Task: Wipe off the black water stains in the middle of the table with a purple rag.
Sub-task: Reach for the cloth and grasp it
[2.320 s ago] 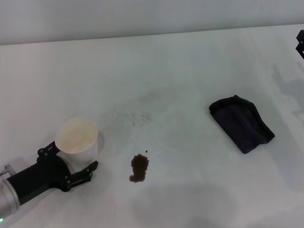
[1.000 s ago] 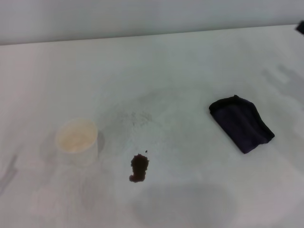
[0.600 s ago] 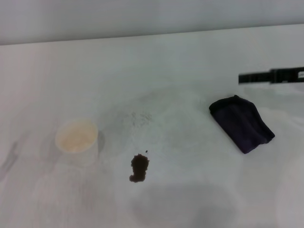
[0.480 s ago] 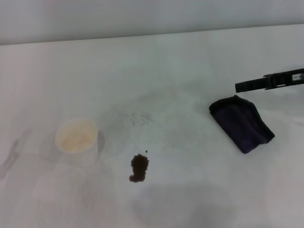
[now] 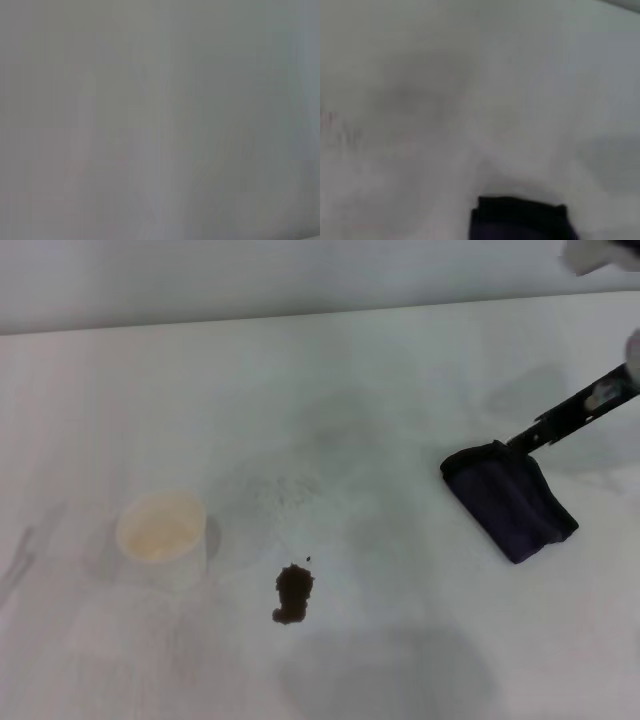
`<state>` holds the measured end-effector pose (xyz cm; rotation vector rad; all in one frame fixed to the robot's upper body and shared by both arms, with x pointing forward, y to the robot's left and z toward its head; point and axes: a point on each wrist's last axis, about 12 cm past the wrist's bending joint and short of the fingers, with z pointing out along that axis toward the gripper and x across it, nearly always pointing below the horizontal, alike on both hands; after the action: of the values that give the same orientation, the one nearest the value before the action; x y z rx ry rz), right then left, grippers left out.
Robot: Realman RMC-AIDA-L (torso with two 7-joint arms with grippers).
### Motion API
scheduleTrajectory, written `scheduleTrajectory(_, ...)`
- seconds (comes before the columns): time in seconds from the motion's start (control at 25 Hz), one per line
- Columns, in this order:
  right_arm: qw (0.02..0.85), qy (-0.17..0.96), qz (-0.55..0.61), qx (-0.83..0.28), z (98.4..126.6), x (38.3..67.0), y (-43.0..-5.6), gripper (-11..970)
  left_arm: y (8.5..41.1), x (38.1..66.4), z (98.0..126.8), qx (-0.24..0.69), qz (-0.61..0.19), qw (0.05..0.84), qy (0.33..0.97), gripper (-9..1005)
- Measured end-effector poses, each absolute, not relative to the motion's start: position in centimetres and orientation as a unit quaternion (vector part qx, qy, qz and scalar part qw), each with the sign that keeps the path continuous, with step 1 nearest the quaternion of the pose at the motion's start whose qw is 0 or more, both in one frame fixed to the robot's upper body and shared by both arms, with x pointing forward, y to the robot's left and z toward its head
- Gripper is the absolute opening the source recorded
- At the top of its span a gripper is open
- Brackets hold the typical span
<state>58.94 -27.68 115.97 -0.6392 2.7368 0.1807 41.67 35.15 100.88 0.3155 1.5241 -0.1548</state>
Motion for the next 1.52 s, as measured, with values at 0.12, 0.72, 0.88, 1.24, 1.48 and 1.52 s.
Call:
scheduleTrajectory(0.12,0.146,0.956,0.043,-0.249,115.9,59.1,-25.4,742,35.2,41.7,100.9,0.142,-0.065,0.711,0.686,880)
scheduleTrajectory(0.72,0.084,0.953,0.013,-0.29,112.9,59.8,-22.6,705,35.1,42.2,100.8,0.144,-0.061,0.708,0.689,879)
scheduleTrajectory(0.88,0.071,0.953,0.001,-0.295,111.9,59.8,-22.6,688,35.1,42.2,100.8,0.144,-0.061,0.707,0.689,879)
scheduleTrajectory(1.24,0.059,0.953,-0.005,-0.296,111.1,59.6,-22.7,669,35.0,42.5,100.8,0.145,-0.063,0.707,0.689,880)
scheduleTrajectory(1.48,0.054,0.95,-0.015,-0.306,110.9,59.5,-22.5,620,35.0,42.6,100.9,0.145,-0.063,0.708,0.688,880)
scheduleTrajectory(1.52,0.054,0.95,-0.018,-0.306,110.9,59.5,-22.5,574,34.9,42.6,100.9,0.146,-0.063,0.708,0.688,880)
